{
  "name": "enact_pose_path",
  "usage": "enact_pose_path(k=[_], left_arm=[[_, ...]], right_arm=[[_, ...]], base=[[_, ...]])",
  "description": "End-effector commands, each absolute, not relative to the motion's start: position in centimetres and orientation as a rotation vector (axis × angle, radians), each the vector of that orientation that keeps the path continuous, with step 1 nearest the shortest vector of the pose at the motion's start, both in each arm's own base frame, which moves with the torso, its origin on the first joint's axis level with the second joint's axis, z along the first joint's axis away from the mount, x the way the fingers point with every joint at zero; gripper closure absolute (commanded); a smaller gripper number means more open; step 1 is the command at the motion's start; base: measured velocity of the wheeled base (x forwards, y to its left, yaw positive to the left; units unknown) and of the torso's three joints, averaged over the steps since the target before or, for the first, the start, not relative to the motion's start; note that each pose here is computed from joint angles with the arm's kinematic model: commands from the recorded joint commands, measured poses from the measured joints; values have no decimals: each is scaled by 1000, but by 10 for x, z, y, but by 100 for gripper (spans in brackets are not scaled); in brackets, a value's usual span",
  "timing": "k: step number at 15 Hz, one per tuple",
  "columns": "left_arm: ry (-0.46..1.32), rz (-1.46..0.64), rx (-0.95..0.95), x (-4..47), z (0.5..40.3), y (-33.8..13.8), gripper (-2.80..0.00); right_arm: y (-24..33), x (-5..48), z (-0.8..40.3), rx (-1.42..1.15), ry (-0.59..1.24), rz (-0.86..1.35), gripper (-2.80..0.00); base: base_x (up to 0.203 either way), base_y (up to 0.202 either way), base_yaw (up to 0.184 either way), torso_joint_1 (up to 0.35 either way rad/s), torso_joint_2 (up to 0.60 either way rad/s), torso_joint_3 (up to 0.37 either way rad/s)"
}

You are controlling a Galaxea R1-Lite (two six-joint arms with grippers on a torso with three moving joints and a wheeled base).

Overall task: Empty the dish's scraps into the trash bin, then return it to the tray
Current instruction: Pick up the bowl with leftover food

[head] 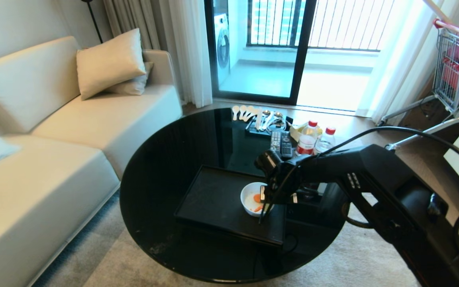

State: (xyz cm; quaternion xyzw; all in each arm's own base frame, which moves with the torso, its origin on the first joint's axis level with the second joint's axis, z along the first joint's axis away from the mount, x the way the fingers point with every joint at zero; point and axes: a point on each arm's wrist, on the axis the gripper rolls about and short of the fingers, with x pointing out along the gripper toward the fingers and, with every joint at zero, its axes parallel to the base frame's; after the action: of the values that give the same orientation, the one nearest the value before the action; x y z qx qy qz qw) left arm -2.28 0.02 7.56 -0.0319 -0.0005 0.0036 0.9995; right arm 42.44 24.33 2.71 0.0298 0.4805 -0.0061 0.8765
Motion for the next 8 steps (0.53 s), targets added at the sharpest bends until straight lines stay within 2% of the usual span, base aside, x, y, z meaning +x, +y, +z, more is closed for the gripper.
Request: enact_pose_path(k=[1, 8], left_arm=[[-2, 8, -64, -23, 76, 0, 0], [-2, 8, -64, -23, 76, 0, 0]], right_arm=[[243, 424, 31, 75, 997, -20, 0], [224, 420, 76, 245, 967, -115, 0]], base=[[0, 0, 0, 0, 0, 0], [0, 0, 0, 0, 0, 0]])
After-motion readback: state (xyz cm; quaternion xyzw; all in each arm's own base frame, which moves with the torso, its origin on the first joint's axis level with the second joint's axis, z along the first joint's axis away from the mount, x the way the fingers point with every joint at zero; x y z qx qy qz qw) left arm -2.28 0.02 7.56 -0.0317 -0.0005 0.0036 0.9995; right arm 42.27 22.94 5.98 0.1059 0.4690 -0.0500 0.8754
